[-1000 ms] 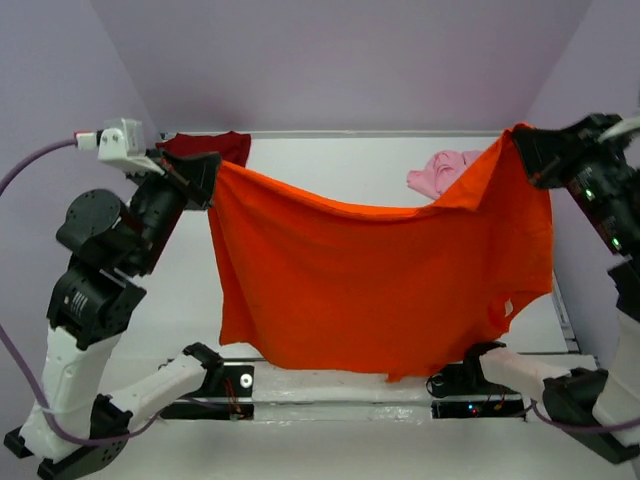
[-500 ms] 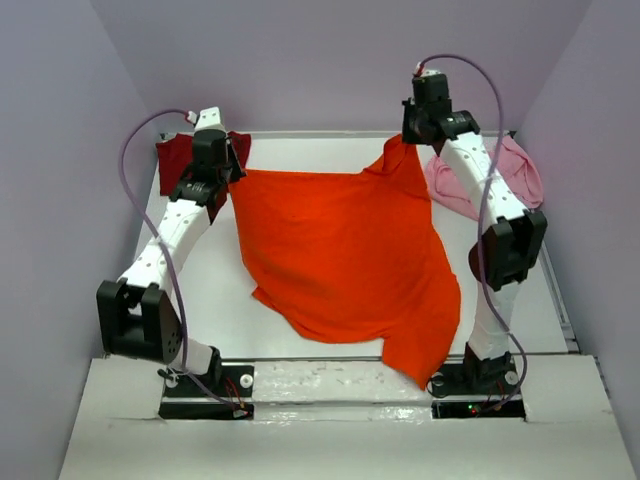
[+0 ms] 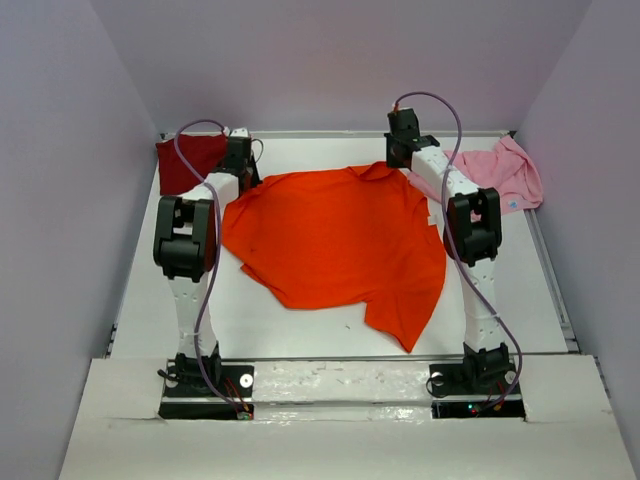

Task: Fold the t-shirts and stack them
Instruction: Flatten out the tshirt

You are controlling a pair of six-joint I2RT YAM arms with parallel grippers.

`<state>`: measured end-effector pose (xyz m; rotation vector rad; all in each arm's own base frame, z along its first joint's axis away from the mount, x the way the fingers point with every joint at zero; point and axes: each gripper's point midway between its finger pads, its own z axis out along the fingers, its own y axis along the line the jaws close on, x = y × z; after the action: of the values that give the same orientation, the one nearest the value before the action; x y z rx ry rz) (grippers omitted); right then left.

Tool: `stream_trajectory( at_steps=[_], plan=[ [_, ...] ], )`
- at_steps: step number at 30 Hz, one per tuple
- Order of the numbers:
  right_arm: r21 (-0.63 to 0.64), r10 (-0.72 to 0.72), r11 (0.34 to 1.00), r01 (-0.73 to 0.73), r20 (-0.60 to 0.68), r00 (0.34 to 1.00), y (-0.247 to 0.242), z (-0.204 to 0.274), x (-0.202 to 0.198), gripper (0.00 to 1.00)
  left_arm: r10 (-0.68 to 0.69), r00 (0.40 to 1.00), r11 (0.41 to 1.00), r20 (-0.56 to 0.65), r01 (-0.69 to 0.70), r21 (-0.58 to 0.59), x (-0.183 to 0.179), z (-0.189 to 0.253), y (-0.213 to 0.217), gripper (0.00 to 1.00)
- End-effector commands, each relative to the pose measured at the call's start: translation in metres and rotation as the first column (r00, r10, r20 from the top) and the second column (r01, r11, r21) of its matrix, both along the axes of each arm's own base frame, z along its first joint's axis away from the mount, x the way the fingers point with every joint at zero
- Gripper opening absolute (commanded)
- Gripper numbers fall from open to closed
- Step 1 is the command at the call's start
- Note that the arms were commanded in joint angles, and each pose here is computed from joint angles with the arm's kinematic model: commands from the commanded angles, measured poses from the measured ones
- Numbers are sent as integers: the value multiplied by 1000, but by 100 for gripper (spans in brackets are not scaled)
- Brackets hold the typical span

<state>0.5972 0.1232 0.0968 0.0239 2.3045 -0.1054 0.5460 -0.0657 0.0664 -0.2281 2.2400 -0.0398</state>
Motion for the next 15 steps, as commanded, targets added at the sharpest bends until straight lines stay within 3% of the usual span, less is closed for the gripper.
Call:
stream_trajectory(
  at_steps=[1, 9, 15],
  plan=[
    [37, -1, 999, -5, 176, 984, 1, 56, 31, 0, -22, 985, 999, 173, 28, -30, 39, 63, -8, 0],
    [71, -13, 997, -1, 202, 979, -2, 93, 10, 0, -8, 981, 999, 196, 17, -40, 27, 82, -2, 0],
    [73, -36, 997, 20, 227, 973, -13, 122, -18, 0, -24, 959, 996, 281, 46, -71, 14, 133, -5, 0]
  ],
)
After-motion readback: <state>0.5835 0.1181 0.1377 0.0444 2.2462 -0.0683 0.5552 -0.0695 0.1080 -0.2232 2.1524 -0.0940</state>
